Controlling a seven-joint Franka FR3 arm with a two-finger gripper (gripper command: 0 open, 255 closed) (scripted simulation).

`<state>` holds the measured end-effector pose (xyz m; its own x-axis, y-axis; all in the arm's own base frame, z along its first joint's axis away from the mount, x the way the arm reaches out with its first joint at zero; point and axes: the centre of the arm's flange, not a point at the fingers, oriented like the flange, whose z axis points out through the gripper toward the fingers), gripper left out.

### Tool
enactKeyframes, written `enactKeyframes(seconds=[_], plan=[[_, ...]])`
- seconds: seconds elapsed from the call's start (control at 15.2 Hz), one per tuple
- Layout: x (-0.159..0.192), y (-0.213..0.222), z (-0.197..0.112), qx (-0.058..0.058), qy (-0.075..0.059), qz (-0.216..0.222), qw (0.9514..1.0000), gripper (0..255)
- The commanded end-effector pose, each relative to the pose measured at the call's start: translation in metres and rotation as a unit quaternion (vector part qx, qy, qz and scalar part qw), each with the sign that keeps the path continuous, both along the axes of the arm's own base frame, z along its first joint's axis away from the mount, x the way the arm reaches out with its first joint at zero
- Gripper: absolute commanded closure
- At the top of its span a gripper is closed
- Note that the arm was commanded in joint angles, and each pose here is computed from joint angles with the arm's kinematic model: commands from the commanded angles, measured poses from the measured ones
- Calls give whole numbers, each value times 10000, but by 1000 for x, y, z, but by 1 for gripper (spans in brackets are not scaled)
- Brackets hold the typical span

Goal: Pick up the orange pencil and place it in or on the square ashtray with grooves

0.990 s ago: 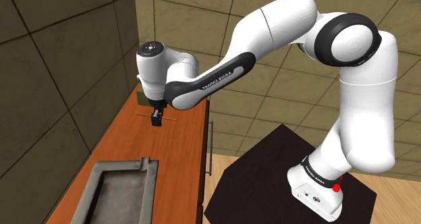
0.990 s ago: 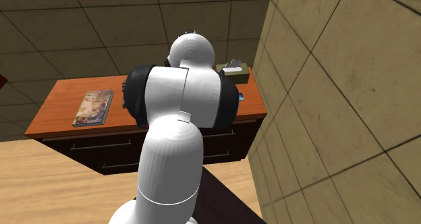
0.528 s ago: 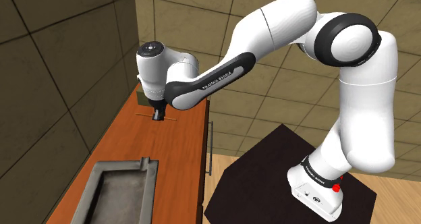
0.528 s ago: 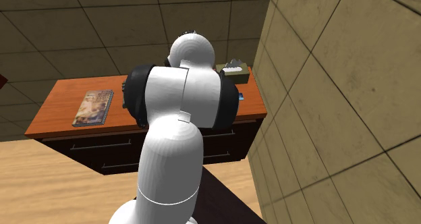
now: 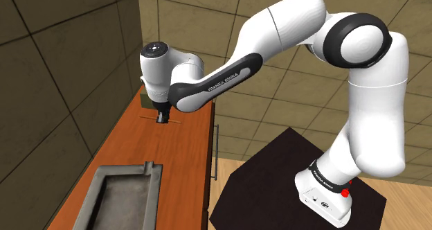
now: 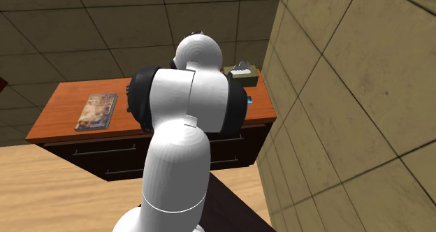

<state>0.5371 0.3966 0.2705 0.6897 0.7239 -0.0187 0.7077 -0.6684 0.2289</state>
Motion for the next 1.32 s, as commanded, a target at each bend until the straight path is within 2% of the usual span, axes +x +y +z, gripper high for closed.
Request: enactKeyframes(seconds=[0.0,1.25], plan=[[0,0,8,-2,2,-1,10000,255],[0,0,108,-2,2,-1,10000,255]])
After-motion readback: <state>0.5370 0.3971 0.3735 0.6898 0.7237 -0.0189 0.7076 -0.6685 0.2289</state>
